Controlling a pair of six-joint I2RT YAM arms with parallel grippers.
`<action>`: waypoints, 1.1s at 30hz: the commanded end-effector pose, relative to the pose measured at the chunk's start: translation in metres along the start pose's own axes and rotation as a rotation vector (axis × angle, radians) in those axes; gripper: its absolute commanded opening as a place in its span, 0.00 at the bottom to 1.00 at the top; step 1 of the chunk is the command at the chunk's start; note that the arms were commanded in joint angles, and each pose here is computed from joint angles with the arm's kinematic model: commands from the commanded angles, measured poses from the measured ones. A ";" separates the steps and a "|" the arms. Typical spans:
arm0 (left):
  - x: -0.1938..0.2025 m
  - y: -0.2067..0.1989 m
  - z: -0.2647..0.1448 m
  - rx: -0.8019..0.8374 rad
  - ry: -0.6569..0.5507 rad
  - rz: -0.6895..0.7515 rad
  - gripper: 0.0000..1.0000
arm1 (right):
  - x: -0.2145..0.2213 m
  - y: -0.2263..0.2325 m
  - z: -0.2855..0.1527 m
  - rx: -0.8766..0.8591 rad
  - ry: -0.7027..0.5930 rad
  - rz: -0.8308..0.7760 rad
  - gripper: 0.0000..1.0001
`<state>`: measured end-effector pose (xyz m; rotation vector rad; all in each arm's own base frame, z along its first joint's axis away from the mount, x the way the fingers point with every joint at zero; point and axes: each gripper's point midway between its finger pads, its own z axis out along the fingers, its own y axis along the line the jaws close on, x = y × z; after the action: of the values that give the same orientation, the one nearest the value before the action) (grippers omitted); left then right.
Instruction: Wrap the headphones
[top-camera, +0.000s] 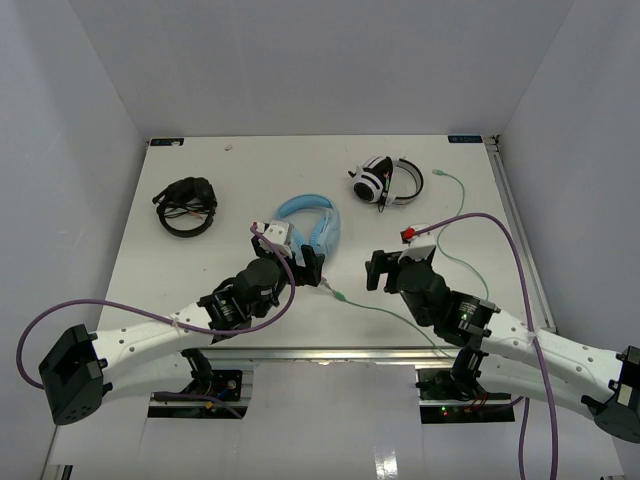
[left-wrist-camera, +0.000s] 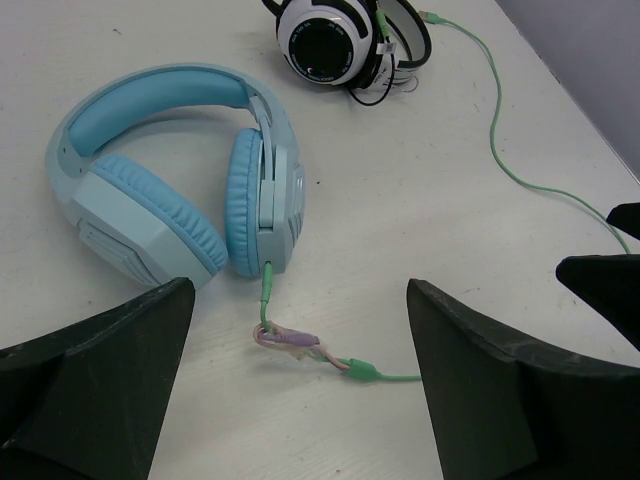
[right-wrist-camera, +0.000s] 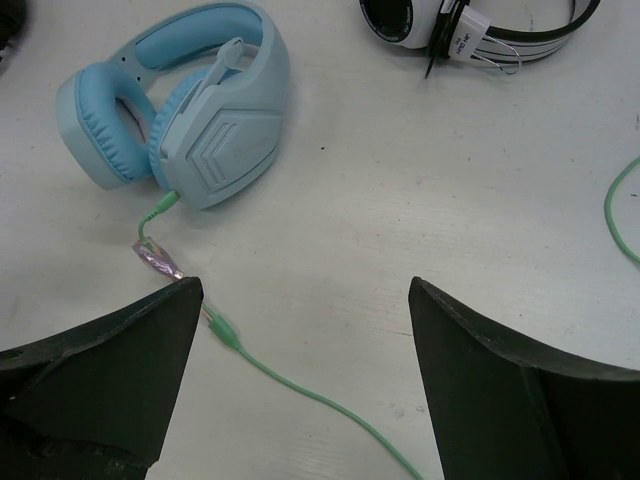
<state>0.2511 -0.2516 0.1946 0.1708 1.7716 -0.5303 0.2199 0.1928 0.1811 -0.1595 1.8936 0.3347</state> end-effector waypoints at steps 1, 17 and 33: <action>-0.012 -0.003 -0.004 0.019 -0.036 -0.026 0.98 | -0.020 0.004 -0.001 -0.006 -0.071 0.048 0.90; -0.047 0.069 -0.047 -0.269 -0.256 -0.242 0.98 | -0.052 0.035 0.068 0.025 0.027 0.090 0.92; -0.043 0.080 -0.048 -0.333 -0.259 -0.264 0.98 | -0.049 0.077 0.192 0.078 0.133 0.210 0.94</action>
<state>0.2517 -0.1597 0.2194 -0.3141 1.6269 -0.4168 0.3729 0.2920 0.1509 0.0141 2.1109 0.2745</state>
